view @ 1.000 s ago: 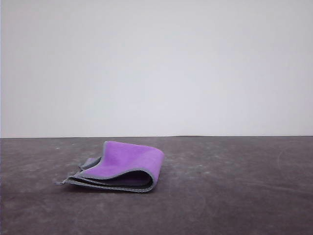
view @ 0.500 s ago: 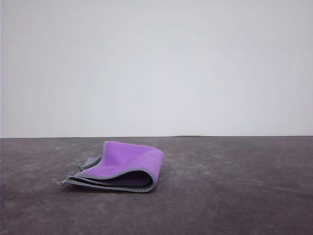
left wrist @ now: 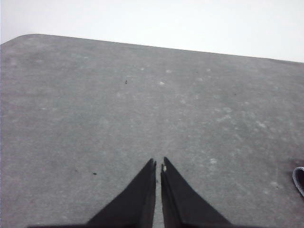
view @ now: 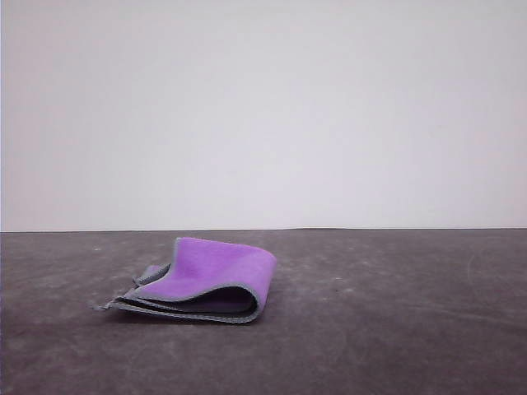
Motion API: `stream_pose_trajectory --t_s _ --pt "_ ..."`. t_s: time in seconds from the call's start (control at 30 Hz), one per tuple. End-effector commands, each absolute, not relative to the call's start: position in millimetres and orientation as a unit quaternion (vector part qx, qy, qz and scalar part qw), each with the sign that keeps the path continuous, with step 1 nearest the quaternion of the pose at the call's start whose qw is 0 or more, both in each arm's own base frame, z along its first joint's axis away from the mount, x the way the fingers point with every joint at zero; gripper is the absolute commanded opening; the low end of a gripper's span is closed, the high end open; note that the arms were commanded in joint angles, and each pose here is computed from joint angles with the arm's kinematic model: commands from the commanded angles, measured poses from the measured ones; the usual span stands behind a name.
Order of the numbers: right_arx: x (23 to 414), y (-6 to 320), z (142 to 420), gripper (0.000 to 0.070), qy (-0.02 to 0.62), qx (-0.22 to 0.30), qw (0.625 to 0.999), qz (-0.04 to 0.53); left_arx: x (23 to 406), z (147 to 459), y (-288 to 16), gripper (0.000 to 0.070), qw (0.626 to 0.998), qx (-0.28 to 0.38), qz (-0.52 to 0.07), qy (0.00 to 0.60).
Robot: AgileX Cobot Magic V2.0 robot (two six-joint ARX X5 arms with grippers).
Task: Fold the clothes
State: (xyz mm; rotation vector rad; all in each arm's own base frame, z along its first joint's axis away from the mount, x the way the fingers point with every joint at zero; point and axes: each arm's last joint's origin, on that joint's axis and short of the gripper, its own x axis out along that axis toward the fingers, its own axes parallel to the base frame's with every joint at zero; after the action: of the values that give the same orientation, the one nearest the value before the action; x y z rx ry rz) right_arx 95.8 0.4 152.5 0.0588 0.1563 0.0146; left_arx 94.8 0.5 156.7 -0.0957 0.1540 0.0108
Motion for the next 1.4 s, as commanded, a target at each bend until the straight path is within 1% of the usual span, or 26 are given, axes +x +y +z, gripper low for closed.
stream_pose_trajectory --t_s 0.0,1.37 --pt "96.2 0.2 152.5 0.0010 0.073 0.034 0.997 0.005 95.5 149.7 0.5 0.0003 0.995 -0.050 0.006 0.089" --pt "96.2 0.2 152.5 0.0010 0.073 0.034 0.997 0.005 95.5 149.7 0.5 0.0003 0.995 -0.050 0.006 0.089"
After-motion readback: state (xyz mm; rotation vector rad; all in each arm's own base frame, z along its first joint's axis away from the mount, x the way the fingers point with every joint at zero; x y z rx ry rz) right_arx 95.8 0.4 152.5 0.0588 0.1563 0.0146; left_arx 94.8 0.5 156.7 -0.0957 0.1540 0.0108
